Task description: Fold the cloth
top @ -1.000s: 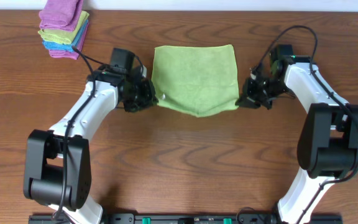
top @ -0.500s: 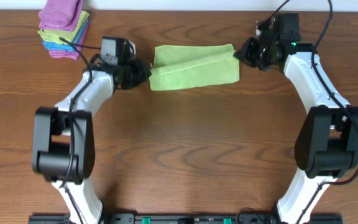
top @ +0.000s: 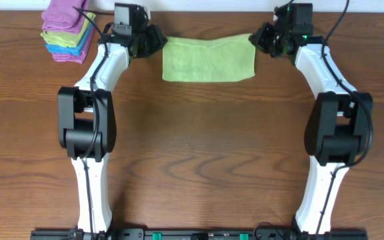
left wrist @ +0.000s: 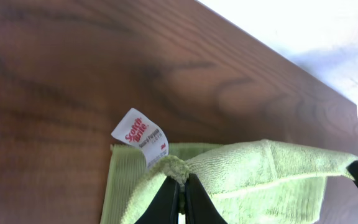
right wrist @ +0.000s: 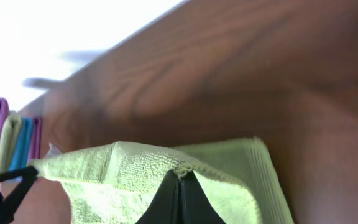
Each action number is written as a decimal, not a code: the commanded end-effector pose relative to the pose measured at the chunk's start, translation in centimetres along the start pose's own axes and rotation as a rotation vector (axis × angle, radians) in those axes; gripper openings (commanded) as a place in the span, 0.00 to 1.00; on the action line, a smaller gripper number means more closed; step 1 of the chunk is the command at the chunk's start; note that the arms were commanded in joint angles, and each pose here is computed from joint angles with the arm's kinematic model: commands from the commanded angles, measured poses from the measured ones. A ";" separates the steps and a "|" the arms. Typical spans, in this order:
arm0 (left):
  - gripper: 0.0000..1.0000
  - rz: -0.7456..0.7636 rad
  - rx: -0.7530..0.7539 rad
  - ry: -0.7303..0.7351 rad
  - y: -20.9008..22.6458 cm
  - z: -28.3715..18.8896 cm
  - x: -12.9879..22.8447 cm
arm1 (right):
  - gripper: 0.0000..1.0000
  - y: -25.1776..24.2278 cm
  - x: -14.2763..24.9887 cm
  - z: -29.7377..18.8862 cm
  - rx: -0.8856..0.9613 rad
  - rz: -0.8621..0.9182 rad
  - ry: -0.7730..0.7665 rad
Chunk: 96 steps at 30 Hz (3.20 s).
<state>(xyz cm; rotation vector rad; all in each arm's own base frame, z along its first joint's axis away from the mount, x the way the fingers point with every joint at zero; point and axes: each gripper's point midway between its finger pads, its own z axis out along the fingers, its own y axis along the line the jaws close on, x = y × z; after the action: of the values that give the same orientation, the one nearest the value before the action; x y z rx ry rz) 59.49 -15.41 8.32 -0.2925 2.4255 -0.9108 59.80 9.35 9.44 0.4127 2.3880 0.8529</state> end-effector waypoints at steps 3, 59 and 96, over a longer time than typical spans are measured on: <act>0.06 0.049 0.045 -0.041 -1.3 -0.6 -2.4 | 0.02 1.8 -2.6 0.2 -0.033 -0.024 -0.068; 0.06 0.424 -0.376 0.088 -0.5 -1.4 2.6 | 0.02 1.2 1.7 -0.2 0.335 -0.348 0.060; 0.06 0.276 -0.549 0.352 6.7 2.4 11.3 | 0.02 -9.1 12.3 2.9 0.677 -0.294 0.410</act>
<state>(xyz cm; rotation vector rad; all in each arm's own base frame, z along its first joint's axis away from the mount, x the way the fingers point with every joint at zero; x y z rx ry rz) 53.66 -16.58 0.30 0.0284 2.8056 -0.2065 53.91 9.69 0.02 0.0912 2.8529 -0.0266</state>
